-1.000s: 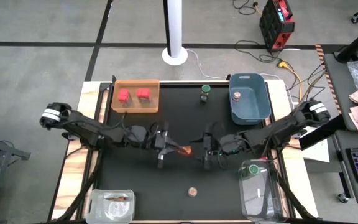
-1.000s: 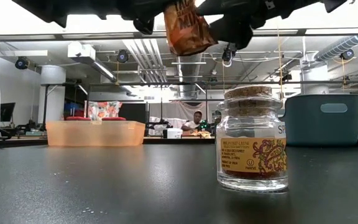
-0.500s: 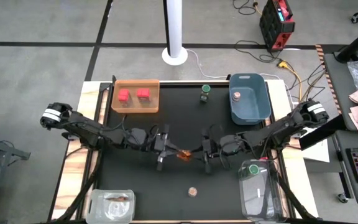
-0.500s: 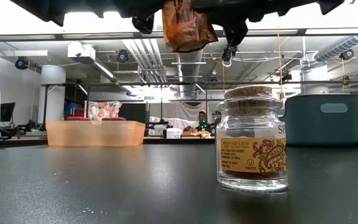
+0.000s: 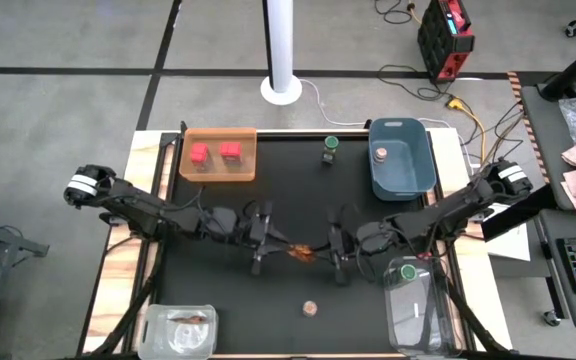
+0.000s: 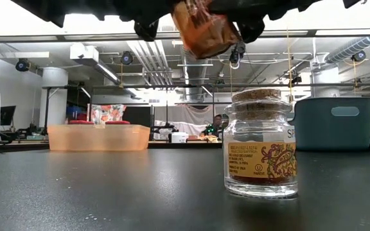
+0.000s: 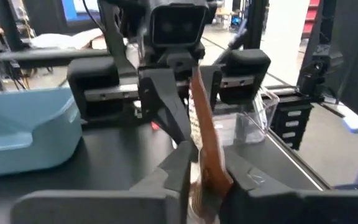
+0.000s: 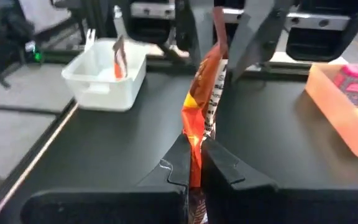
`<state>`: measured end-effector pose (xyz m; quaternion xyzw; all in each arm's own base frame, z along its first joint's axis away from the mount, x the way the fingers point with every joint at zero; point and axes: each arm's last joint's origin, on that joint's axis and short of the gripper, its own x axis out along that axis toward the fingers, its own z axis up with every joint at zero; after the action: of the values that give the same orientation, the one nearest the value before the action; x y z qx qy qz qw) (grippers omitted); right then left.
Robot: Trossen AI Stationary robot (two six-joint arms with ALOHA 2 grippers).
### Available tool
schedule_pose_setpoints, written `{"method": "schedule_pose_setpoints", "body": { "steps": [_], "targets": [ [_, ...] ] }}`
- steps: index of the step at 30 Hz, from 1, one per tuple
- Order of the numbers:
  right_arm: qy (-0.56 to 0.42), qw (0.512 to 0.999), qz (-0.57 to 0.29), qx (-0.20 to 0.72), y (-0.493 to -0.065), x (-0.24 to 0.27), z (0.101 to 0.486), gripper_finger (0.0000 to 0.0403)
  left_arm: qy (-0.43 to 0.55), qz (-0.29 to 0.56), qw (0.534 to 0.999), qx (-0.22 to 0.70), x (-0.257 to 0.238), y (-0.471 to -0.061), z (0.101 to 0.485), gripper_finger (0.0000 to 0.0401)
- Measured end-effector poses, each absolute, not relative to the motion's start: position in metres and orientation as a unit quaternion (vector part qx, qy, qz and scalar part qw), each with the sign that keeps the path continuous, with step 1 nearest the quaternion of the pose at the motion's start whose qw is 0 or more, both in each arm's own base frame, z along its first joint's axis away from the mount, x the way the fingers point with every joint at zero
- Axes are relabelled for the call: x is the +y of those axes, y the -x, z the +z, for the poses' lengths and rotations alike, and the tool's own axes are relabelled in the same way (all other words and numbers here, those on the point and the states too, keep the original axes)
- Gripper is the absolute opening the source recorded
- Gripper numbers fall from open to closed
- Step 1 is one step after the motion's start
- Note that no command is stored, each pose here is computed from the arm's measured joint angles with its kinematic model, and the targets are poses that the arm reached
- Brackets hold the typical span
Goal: Sort spices by type
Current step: Put the orange seasoning bag into the white bin
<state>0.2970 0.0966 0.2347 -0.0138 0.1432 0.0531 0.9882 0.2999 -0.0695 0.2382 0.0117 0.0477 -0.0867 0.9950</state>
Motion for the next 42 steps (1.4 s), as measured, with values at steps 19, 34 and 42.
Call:
{"method": "schedule_pose_setpoints", "body": {
  "steps": [19, 34, 42],
  "targets": [
    [0.045, 0.969, 0.073, 0.232, -0.28, 0.121, 0.222, 0.0012, 0.044, -0.08, 0.992, 0.089, -0.071, -0.302, 0.233, 0.0261],
    [0.019, 0.967, 0.065, 0.246, -0.28, 0.122, 0.223, 0.0012, 0.063, -0.04, 0.995, 0.072, -0.107, -0.299, 0.224, 0.0263],
    [0.023, 0.967, 0.066, 0.246, -0.281, 0.122, 0.223, 0.0012, 0.056, -0.037, 0.995, 0.069, -0.115, -0.325, 0.216, 0.0263]
  ]
}}
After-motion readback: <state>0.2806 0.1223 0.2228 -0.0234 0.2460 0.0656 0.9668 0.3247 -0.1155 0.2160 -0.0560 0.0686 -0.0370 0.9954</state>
